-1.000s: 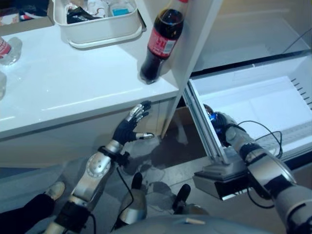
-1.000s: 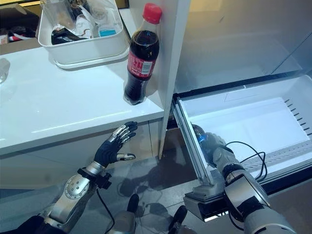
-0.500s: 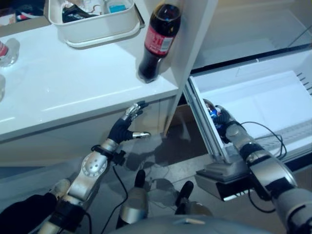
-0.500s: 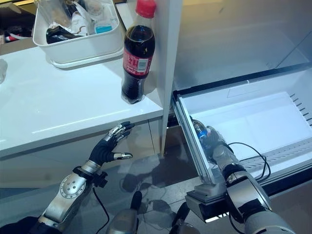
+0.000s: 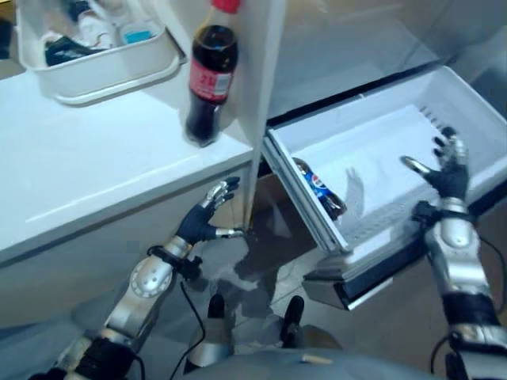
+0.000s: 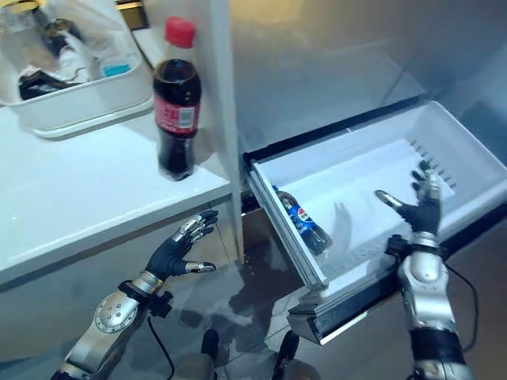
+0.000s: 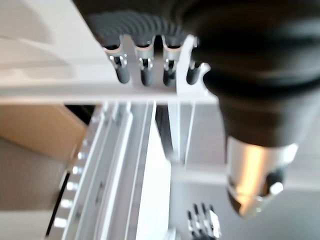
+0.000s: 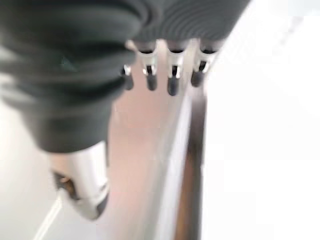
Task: Take the drinks into the refrigerator
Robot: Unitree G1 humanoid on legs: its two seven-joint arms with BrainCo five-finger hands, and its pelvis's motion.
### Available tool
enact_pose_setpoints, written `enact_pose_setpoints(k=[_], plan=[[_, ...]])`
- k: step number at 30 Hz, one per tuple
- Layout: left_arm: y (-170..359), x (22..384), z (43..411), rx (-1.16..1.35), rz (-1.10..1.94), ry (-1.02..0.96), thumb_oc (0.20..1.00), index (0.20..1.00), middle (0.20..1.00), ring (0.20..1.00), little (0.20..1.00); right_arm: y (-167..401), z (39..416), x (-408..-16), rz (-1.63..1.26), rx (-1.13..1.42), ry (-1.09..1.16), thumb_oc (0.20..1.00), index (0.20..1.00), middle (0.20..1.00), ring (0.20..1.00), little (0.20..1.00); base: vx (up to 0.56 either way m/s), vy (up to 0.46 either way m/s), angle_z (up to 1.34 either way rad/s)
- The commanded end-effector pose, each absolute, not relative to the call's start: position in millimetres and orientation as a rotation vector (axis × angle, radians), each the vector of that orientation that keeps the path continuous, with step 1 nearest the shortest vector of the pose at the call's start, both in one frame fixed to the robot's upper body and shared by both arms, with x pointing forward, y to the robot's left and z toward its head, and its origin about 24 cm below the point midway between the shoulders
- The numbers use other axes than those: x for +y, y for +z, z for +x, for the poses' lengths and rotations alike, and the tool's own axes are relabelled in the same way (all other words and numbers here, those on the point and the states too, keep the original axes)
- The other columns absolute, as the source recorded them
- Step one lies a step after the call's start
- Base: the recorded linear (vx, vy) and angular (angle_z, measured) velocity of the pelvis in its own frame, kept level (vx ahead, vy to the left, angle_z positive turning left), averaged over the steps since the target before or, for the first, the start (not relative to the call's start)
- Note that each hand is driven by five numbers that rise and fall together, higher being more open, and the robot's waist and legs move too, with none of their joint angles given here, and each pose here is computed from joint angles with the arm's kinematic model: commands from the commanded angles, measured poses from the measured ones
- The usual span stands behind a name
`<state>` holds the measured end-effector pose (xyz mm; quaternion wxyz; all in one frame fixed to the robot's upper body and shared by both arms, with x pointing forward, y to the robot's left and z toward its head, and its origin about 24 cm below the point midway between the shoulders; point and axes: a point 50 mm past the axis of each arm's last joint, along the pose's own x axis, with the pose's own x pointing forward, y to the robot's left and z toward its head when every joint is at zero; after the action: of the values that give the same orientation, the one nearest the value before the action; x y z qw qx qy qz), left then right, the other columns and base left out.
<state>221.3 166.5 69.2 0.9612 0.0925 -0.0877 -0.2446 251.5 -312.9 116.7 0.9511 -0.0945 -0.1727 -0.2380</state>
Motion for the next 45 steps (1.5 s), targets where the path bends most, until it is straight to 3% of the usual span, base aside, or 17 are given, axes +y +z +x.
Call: enact_pose_setpoints(k=[1,11,18,19,20,21,23,24,33,38,45], plan=[[83.1,164.5,224.0,-0.269,0.170,-0.495,1.000,1.000,1.000,1.000,1.000,166.4,230.0,-332.8,-0.180,-0.623,-0.576,1.000,1.000,1.000,1.000,1.000,0.03,-0.012,-0.26],[78.9,165.4,228.3,-0.249,0.182,-0.497,1.000,1.000,1.000,1.000,1.000,147.7,188.5,-392.3,-0.061,-0.604,-0.927,1.000,1.000,1.000,1.000,1.000,0.04,-0.006,-0.15],[80.9,173.1,228.6,-0.256,0.195,-0.471,1.000,1.000,1.000,1.000,1.000,61.6,159.2,-413.9,-0.058,-0.171,-1.061,1.000,1.000,1.000,1.000,1.000,0.02,0.000,-0.08],[84.1,174.8,228.1,-0.269,0.210,-0.475,1.000,1.000,1.000,1.000,1.000,42.9,155.2,-412.4,-0.093,-0.052,-1.041,0.200,0.200,0.200,0.200,0.200,0.01,0.004,-0.07],[86.7,174.4,227.2,-0.281,0.213,-0.482,1.000,1.000,1.000,1.000,1.000,26.9,149.7,-410.2,-0.107,0.038,-1.037,0.200,0.200,0.200,0.200,0.200,0.01,0.016,-0.13],[93.0,175.9,225.5,-0.307,0.231,-0.495,1.000,1.000,1.000,1.000,1.000,-13.1,142.9,-397.7,-0.210,0.299,-0.945,0.200,0.200,0.200,0.200,0.200,0.01,0.019,-0.15],[95.5,176.6,225.0,-0.318,0.228,-0.497,1.000,1.000,1.000,1.000,1.000,-23.6,150.7,-387.3,-0.251,0.363,-0.885,0.200,0.200,0.200,0.200,0.200,0.01,0.010,-0.11],[98.9,174.1,224.7,-0.337,0.207,-0.502,1.000,1.000,1.000,1.000,1.000,-49.8,159.4,-366.1,-0.303,0.512,-0.758,0.200,0.200,0.200,0.200,0.200,0.02,0.003,-0.05],[104.8,165.5,225.6,-0.378,0.133,-0.469,1.000,1.000,1.000,1.000,1.000,-36.1,258.8,-281.1,-0.433,0.389,-0.341,0.200,0.200,0.200,0.200,0.200,0.01,-0.003,0.07],[102.9,156.8,226.8,-0.376,0.094,-0.474,1.000,1.000,1.000,1.000,1.000,10.9,323.8,-224.6,-0.605,0.190,-0.091,0.200,0.200,0.200,0.200,0.200,0.02,-0.012,0.15],[90.4,154.9,221.1,-0.313,0.082,-0.485,1.000,1.000,1.000,1.000,1.000,70.5,372.4,-171.0,-0.781,-0.013,0.080,0.200,0.200,0.200,0.200,0.200,0.01,-0.005,0.11]])
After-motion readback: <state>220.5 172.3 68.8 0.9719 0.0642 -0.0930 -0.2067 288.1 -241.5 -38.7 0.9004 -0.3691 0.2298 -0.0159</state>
